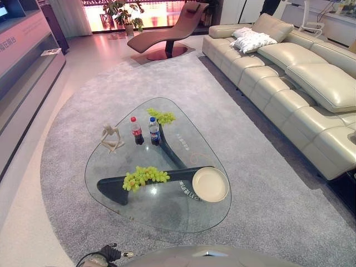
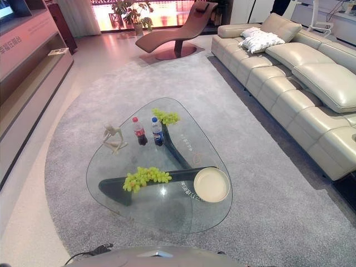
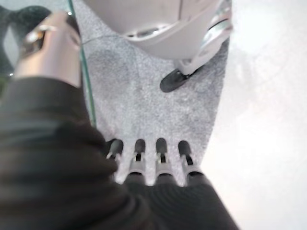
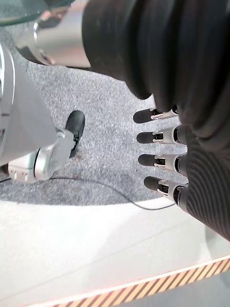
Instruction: Pick up fruits into the plate
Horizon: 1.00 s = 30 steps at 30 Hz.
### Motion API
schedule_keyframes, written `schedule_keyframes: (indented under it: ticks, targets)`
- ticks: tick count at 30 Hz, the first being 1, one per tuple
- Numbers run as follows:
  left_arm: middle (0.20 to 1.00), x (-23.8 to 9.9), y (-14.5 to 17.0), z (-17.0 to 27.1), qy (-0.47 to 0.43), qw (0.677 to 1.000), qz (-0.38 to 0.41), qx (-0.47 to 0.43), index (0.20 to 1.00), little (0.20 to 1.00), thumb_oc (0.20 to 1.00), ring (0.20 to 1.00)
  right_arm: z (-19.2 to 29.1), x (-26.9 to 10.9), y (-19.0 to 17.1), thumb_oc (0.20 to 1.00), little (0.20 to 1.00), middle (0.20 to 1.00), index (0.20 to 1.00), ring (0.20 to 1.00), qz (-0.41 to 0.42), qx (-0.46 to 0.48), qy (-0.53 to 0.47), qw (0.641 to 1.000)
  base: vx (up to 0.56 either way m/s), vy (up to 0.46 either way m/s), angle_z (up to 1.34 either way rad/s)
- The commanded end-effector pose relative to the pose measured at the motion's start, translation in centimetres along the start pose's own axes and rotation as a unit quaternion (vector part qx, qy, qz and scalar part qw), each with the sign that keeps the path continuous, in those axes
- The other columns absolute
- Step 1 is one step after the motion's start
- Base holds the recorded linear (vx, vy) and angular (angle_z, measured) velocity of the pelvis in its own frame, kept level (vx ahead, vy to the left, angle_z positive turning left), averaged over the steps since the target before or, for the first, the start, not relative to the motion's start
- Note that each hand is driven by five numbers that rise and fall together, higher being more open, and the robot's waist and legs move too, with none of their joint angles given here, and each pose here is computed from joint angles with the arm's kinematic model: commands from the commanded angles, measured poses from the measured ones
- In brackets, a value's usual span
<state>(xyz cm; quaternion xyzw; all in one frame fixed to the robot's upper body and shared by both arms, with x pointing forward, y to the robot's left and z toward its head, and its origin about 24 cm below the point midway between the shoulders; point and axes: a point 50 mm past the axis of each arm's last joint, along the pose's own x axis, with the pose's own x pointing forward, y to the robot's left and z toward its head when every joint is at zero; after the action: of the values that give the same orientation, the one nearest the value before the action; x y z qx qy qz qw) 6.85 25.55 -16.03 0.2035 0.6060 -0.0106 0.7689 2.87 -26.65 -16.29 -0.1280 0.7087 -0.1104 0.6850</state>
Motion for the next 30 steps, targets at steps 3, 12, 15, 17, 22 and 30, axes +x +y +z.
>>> schedule_keyframes:
  ticks: [3,12,15,17,22,30]
  targets:
    - [1.000,0.2,1.3,2.4,-0.041,0.998,0.042,-0.024,1.000,1.000,1.000,1.000,3.2,-0.4,-0.6,1.000,1.000,1.000,1.000,1.000,-0.024,-0.007,-0.038,0.999,0.00,0.000,0.00]
    - [1.000,-0.3,3.8,6.1,-0.140,0.980,0.141,-0.033,1.000,1.000,1.000,1.000,3.5,-0.4,-1.5,1.000,1.000,1.000,1.000,1.000,-0.033,-0.017,-0.045,0.998,0.01,0.002,0.00]
    - [1.000,-0.9,5.3,8.8,-0.190,0.963,0.191,-0.027,1.000,1.000,1.000,1.000,4.6,-0.6,-2.2,1.000,1.000,1.000,1.000,1.000,-0.041,-0.020,-0.060,0.997,-0.05,0.024,-0.01]
    - [1.000,-1.6,6.4,10.8,-0.226,0.945,0.235,-0.006,1.000,1.000,1.000,1.000,5.4,-0.8,-2.6,1.000,1.000,1.000,1.000,1.000,-0.046,-0.017,-0.073,0.996,-0.09,0.038,-0.06]
    - [1.000,-3.7,9.9,15.4,-0.290,0.900,0.323,0.030,1.000,1.000,1.000,1.000,7.6,-1.4,-3.7,1.000,1.000,1.000,1.000,1.000,-0.064,-0.014,-0.115,0.991,-0.11,0.029,-0.07]
    - [1.000,-8.5,15.8,21.7,-0.358,0.827,0.429,0.061,1.000,1.000,1.000,1.000,11.7,-2.8,-4.9,1.000,1.000,1.000,1.000,1.000,-0.086,-0.010,-0.193,0.977,-0.15,0.025,-0.08]
